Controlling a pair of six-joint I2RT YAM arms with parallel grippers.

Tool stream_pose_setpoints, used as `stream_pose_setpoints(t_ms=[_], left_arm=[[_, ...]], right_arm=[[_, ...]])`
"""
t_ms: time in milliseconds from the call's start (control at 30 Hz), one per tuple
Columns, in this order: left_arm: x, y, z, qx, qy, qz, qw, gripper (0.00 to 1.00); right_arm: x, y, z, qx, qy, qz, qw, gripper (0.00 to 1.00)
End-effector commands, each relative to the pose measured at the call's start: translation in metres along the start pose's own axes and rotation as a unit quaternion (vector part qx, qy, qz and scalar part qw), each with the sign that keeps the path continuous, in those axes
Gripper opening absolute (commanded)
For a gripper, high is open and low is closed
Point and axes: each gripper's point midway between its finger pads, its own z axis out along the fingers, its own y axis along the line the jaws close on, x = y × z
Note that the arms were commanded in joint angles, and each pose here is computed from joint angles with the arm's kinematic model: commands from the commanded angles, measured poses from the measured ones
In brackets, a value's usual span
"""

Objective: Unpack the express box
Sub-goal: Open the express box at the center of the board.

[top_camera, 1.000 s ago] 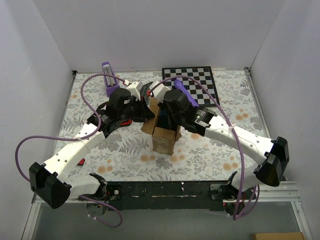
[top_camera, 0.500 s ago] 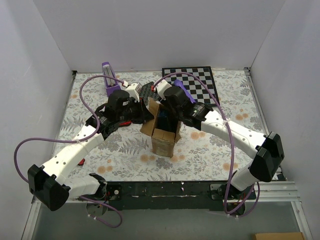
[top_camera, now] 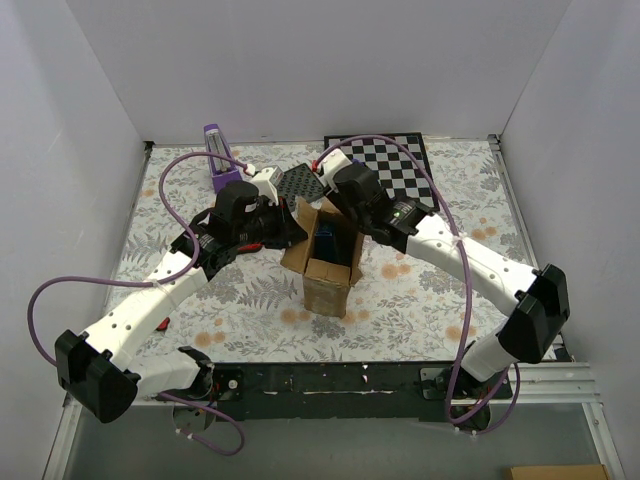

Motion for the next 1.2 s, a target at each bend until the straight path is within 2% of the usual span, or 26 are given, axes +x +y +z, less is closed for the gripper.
stream_pose_setpoints(t_ms=[0, 200, 300, 400, 533, 733, 867, 967, 1033, 1167], left_arm=[[0.020, 0.015, 0.000, -0.027, 0.033, 0.002, 0.999, 0.00], [0.019, 0.015, 0.001, -0.031, 0.031, -0.006, 0.999, 0.00], [0.020, 0.017, 0.001, -0.034, 0.031, -0.011, 0.999, 0.00], [0.021, 0.018, 0.002, -0.036, 0.032, -0.015, 0.999, 0.00], [0.020, 0.018, 0.003, -0.036, 0.029, -0.020, 0.999, 0.00], [0.021, 0.020, 0.003, -0.042, 0.025, -0.026, 0.998, 0.00], [0.022, 0.022, 0.004, -0.045, 0.025, -0.028, 0.998, 0.00], [0.024, 0.022, 0.003, -0.043, 0.025, -0.026, 0.998, 0.00], [0.025, 0.022, 0.002, -0.037, 0.024, -0.018, 0.999, 0.00], [0.031, 0.025, 0.000, -0.032, 0.022, 0.002, 0.999, 0.00]], right_arm=[[-0.059, -0.037, -0.048, 0.019, -0.087, 0.074, 0.993, 0.55], [-0.093, -0.032, -0.088, -0.026, -0.136, 0.098, 0.986, 0.56], [-0.106, -0.012, -0.113, -0.079, -0.171, 0.086, 0.978, 0.55], [-0.110, 0.015, -0.132, -0.144, -0.172, 0.074, 0.972, 0.50], [-0.089, 0.057, -0.136, -0.231, -0.120, 0.066, 0.963, 0.42], [-0.050, 0.083, -0.124, -0.257, -0.062, 0.057, 0.963, 0.41], [-0.042, 0.092, -0.122, -0.277, -0.029, 0.038, 0.960, 0.42], [-0.041, 0.096, -0.121, -0.311, -0.005, 0.049, 0.949, 0.48], [-0.043, 0.099, -0.126, -0.355, -0.005, 0.069, 0.932, 0.55], [-0.036, 0.099, -0.128, -0.406, 0.008, 0.107, 0.908, 0.60]])
